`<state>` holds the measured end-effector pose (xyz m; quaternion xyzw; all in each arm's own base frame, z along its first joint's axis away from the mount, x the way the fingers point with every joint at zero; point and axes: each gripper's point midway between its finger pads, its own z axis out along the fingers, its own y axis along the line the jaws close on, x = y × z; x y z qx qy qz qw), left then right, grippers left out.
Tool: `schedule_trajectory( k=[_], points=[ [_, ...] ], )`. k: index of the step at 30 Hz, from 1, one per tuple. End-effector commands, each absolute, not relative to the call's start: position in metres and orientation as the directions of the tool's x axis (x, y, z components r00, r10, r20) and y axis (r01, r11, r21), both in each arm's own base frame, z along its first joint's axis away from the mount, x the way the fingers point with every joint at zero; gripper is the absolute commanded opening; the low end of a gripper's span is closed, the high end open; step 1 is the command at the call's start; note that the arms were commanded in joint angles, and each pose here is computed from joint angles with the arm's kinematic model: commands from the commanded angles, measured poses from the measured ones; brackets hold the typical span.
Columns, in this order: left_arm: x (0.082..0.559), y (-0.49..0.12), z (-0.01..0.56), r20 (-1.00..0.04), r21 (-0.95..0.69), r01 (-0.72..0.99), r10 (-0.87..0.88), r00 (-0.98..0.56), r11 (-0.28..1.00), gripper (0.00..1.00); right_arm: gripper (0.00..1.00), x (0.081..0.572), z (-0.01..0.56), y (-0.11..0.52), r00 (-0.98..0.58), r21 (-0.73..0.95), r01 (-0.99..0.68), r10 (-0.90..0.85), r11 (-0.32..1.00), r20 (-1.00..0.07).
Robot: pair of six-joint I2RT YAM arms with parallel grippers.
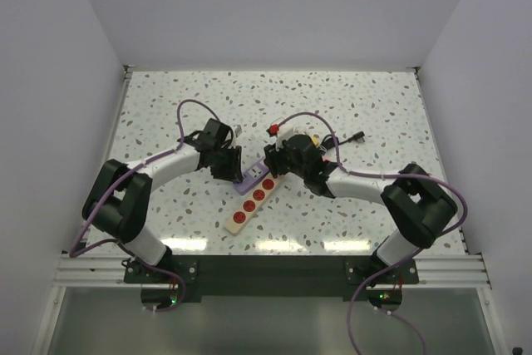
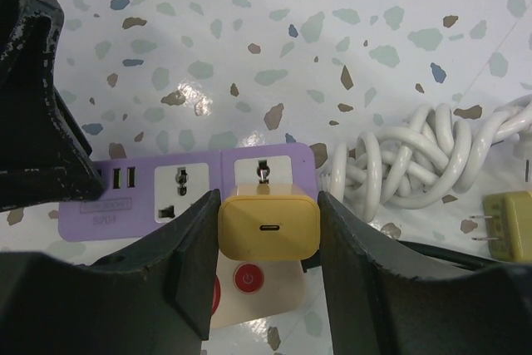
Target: Insert the plug
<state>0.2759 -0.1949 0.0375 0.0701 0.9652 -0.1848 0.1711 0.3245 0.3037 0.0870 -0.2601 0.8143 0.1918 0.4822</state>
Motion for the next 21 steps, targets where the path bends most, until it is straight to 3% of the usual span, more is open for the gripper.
schedule_trajectory(
  k=[1, 21],
  points=[
    [0.265, -0.180, 0.017, -0.284, -0.279, 0.150, 0.068, -0.956, 0.949, 0.40, 0.00, 0.316, 0.078, 0.307, -0.414, 0.055, -0.623, -0.269, 0.780, -0.870],
    [0.264, -0.182, 0.014, -0.274, -0.289, 0.142, 0.061, -0.960, 0.947, 0.38, 0.00, 0.300, 0.036, 0.308, -0.471, 0.030, -0.651, -0.373, 0.759, -0.799]
  ],
)
